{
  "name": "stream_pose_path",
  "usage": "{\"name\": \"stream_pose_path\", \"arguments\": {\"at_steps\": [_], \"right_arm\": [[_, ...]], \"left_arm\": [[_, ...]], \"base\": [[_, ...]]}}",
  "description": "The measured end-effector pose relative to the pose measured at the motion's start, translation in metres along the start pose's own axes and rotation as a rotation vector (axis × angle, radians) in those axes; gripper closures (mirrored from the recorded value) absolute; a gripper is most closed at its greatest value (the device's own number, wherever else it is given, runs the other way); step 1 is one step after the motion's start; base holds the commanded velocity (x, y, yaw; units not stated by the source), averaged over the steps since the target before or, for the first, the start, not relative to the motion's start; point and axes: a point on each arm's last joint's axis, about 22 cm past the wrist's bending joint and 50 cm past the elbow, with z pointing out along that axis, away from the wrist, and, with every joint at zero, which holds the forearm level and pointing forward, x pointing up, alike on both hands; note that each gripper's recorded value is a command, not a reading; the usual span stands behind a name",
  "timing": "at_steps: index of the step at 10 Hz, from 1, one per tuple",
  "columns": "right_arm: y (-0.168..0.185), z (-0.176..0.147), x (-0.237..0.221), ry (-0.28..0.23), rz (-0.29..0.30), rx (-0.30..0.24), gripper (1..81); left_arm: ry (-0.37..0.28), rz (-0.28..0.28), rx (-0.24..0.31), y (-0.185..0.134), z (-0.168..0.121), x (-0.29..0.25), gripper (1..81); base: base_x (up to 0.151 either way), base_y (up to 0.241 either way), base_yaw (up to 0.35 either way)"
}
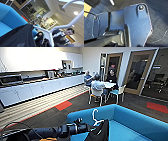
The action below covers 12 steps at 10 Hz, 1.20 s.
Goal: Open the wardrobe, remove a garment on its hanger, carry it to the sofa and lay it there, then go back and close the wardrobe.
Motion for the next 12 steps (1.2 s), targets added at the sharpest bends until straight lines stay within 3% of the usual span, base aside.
{"name": "stream_pose_path", "arguments": {"at_steps": [7,10,12], "right_arm": [[0.000,0.000,-0.001,-0.002,0.000,0.001,1.0],[0.000,0.000,-0.003,-0.010,0.004,-0.001,1.0],[0.002,-0.001,-0.022,-0.053,0.018,-0.007,1.0]], "left_arm": [[-0.008,-0.001,-0.015,0.004,0.011,-0.003,81.1],[-0.015,-0.016,-0.010,-0.011,0.042,-0.003,81.1],[-0.023,-0.044,0.003,-0.036,0.064,-0.002,81.1]], "base": [[0.013,0.000,0.000],[0.000,0.000,0.000],[0.000,0.000,0.000]]}}
